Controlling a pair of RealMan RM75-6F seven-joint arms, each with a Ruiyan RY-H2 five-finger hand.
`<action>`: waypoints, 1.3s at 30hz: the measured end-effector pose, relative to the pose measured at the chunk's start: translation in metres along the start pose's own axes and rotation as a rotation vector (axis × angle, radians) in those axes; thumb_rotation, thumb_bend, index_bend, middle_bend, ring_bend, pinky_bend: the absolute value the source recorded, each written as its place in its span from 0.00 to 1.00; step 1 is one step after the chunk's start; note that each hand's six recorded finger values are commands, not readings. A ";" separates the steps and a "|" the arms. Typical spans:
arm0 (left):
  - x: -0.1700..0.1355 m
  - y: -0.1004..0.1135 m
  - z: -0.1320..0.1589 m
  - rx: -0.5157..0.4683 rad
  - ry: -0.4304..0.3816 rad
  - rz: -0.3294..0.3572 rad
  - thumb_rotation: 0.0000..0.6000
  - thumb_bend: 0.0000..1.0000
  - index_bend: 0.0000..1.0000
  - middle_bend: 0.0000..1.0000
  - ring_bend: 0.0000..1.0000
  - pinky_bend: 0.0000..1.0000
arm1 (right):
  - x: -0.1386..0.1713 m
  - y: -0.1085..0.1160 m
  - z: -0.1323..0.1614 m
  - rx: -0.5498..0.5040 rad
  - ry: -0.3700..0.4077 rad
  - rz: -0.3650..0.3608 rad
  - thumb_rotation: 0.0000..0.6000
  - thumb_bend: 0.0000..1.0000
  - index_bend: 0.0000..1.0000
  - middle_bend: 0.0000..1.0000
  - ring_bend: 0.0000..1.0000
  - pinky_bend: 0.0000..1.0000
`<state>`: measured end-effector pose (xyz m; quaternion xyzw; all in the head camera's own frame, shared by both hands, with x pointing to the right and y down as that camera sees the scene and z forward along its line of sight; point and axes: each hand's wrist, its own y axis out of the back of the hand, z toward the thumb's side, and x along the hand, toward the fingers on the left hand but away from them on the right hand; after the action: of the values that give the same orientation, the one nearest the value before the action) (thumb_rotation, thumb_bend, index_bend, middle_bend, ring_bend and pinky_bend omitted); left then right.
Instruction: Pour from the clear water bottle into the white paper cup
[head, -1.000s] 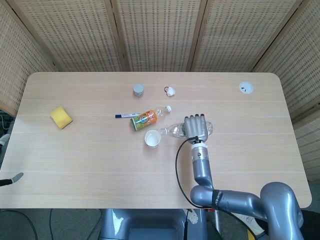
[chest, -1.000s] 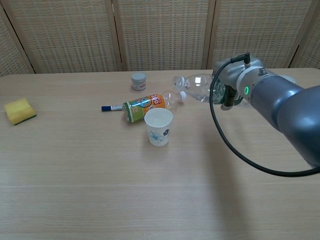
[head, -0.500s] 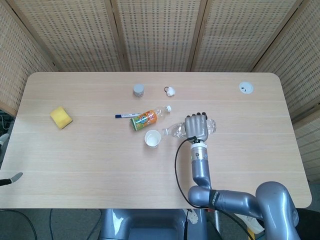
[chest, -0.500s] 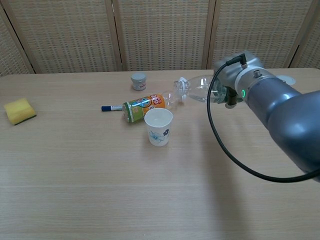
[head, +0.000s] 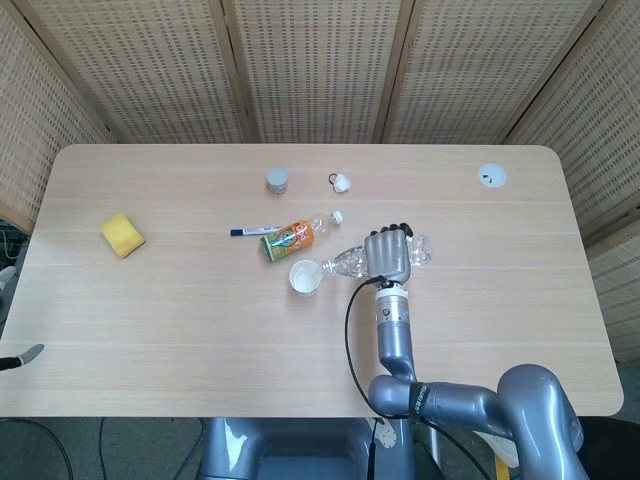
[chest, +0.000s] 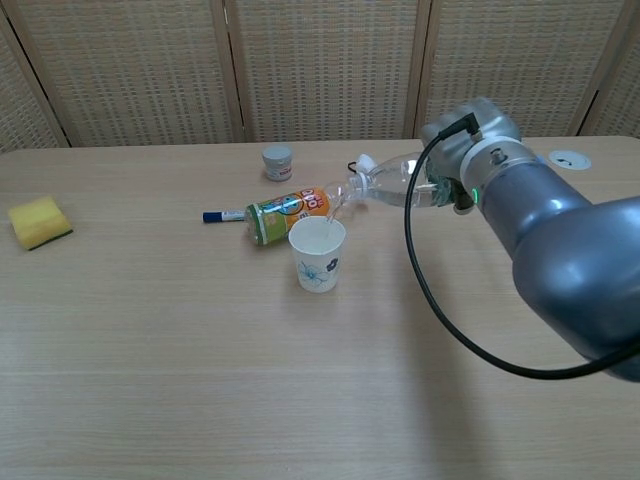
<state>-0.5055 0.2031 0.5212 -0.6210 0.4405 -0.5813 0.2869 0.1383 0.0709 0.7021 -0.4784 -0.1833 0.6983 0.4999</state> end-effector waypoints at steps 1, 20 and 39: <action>0.000 0.000 0.000 0.000 0.000 0.000 1.00 0.04 0.00 0.00 0.00 0.00 | 0.000 0.000 0.000 0.011 -0.005 0.000 1.00 0.69 0.58 0.68 0.65 0.62; 0.000 0.000 -0.001 -0.004 0.002 -0.002 1.00 0.04 0.00 0.00 0.00 0.00 | -0.001 -0.001 0.000 0.035 -0.039 0.006 1.00 0.69 0.58 0.68 0.65 0.62; 0.000 0.001 -0.001 -0.005 0.001 -0.002 1.00 0.04 0.00 0.00 0.00 0.00 | 0.000 -0.003 0.002 -0.094 -0.049 0.015 1.00 0.69 0.58 0.68 0.65 0.62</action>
<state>-0.5071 0.2025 0.5207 -0.6217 0.4417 -0.5808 0.2846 0.1385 0.0728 0.7054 -0.4856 -0.2247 0.7040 0.4670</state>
